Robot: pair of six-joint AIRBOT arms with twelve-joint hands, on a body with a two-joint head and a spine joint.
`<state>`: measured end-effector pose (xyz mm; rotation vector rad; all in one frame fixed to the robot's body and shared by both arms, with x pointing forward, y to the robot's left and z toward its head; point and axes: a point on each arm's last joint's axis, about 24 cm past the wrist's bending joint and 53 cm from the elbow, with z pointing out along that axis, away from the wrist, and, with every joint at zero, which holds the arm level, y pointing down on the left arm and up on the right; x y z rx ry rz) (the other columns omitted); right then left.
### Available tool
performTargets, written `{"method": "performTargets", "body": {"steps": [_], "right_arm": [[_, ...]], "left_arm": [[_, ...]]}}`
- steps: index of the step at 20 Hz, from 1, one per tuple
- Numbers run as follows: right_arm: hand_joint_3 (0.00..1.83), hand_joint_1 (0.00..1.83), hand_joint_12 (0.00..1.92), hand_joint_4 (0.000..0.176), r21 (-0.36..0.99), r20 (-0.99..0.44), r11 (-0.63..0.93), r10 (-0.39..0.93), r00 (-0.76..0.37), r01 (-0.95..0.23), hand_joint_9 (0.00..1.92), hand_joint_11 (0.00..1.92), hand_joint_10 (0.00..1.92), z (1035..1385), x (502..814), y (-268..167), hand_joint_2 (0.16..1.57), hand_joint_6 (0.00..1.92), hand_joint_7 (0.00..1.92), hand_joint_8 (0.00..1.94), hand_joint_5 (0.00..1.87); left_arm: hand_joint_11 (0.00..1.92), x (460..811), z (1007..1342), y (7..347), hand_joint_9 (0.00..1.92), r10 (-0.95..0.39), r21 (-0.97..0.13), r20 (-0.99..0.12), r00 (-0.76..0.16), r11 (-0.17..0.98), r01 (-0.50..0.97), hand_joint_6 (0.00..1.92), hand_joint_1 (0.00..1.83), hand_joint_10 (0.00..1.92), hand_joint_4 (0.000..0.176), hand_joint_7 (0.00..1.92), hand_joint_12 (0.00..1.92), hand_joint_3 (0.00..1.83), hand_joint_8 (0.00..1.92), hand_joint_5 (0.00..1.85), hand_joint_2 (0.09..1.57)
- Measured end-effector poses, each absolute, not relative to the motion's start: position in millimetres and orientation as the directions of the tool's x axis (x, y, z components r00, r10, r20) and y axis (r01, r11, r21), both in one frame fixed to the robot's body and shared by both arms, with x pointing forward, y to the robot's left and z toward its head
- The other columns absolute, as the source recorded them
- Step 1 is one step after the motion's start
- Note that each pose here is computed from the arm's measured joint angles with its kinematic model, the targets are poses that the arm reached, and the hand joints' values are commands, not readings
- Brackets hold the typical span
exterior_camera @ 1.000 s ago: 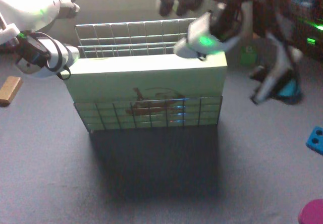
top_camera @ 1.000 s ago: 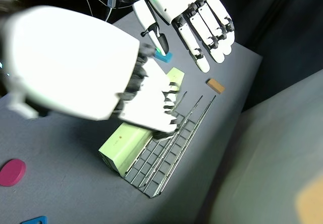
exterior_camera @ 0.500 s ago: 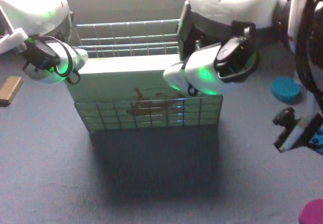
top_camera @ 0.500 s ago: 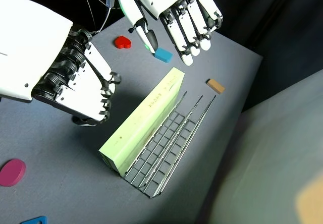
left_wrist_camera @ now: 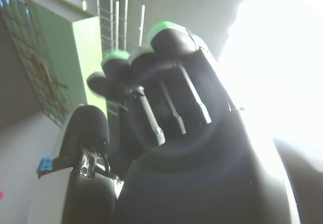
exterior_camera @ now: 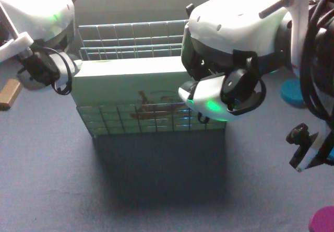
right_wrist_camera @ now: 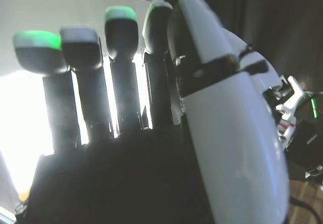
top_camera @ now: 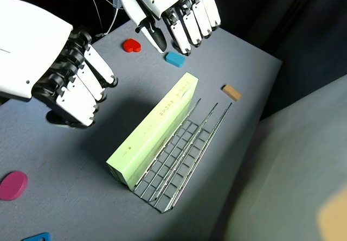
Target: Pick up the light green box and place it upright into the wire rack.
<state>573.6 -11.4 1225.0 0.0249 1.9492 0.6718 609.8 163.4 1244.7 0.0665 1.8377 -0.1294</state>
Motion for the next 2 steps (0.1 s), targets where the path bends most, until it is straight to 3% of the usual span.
{"method": "performTargets", "body": {"steps": [1,2], "right_arm": [[0.16,0.72,1.92,0.059,0.462,-0.829,0.844,0.301,-0.472,-0.273,1.33,1.43,1.92,1224.7,573.4,-11.2,1.32,1.91,1.32,1.94,1.20],[0.13,0.76,1.92,0.171,0.456,-0.832,0.846,0.296,-0.470,-0.275,1.35,1.45,1.92,1224.5,573.4,-11.3,1.33,1.89,1.33,1.94,1.24]], "left_arm": [[1.38,609.9,1245.8,163.5,1.31,-0.025,-0.057,-0.964,-0.266,0.992,0.112,1.92,0.53,1.92,0.093,1.30,1.92,0.00,1.92,1.22,1.48],[1.39,609.9,1246.2,163.7,1.33,-0.028,-0.059,-0.964,-0.266,0.992,0.111,1.92,0.56,1.92,0.173,1.31,1.92,0.00,1.92,1.23,1.49]]}}
